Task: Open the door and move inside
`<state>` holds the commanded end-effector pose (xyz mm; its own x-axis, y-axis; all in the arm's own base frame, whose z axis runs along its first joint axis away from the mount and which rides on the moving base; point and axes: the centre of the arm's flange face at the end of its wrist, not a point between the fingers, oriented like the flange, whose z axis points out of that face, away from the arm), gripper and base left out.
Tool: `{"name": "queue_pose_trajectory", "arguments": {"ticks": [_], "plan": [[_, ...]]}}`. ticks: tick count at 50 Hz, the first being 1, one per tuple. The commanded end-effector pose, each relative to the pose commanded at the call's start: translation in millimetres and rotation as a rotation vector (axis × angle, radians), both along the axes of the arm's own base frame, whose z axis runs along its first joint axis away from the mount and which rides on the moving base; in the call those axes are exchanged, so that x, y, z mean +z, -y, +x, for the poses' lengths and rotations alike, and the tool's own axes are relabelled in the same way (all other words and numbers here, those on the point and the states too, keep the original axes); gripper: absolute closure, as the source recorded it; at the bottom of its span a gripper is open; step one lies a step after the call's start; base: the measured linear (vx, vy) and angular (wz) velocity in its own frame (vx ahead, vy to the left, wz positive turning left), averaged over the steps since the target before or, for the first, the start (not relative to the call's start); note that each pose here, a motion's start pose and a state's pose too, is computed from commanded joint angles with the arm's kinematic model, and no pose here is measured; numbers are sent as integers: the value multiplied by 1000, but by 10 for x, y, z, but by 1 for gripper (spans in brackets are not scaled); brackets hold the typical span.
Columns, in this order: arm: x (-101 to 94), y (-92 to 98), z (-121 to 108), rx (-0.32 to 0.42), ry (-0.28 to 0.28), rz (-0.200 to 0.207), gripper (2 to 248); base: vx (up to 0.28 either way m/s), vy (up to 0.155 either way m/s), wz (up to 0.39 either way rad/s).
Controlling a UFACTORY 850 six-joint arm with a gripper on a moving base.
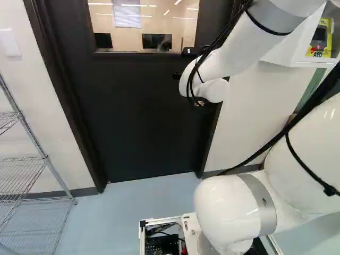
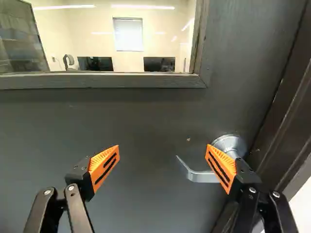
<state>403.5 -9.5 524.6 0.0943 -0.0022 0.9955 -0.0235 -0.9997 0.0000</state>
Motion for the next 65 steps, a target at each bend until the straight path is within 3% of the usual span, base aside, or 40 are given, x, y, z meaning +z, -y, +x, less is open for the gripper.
{"name": "queue_pose_trajectory", "arguments": {"ticks": [17, 32, 65], "plan": [[-143, 10, 278, -1, -46, 1, 3, 0, 0, 0], [-293, 128, 449, -26, -82, 3, 3, 0, 0, 0], [-638, 164, 516, -33, -158, 6, 3, 0, 0, 0]]}}
